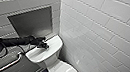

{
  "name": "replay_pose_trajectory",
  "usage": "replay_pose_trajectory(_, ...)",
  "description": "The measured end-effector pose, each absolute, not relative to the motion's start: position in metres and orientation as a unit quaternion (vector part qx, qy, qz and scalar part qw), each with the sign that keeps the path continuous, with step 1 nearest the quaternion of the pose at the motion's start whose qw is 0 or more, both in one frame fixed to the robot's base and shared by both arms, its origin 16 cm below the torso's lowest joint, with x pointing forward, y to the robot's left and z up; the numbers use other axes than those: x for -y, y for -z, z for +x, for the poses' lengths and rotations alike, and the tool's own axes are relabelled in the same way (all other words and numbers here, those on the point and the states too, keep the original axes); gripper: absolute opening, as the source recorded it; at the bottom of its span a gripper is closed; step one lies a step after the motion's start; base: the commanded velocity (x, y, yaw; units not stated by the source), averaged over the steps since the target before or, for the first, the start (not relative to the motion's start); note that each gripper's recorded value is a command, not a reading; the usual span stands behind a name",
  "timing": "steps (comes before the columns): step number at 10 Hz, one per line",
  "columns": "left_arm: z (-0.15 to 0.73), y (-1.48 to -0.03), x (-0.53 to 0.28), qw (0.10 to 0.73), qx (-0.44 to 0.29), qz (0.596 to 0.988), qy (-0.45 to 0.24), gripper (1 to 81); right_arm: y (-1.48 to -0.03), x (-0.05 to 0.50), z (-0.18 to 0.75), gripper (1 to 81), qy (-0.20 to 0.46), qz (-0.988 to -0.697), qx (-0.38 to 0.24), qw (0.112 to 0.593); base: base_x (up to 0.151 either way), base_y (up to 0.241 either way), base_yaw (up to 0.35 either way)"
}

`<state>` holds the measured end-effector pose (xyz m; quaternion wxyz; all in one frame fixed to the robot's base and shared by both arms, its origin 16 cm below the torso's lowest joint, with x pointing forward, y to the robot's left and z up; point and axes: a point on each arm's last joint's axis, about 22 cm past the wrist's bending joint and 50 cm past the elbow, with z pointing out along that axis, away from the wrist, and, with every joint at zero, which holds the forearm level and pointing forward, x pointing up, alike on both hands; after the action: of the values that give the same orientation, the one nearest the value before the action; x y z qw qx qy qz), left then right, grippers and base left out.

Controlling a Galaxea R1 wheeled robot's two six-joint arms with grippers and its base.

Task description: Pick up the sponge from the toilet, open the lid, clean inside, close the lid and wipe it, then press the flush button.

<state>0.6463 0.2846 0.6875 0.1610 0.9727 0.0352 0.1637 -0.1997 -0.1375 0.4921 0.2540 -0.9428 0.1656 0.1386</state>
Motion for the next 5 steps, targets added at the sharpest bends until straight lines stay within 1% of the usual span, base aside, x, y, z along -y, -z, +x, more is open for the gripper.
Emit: replay_pose_trajectory(5, 0.6483, -0.6826, -0.2783, 0.154, -0.032, 0.974, -0.161, 1.0, -0.4915, 0.1381, -0.1996, 1.0, -0.138, -0.943, -0.165, 0.253, 0.0, 0.0, 0.0)
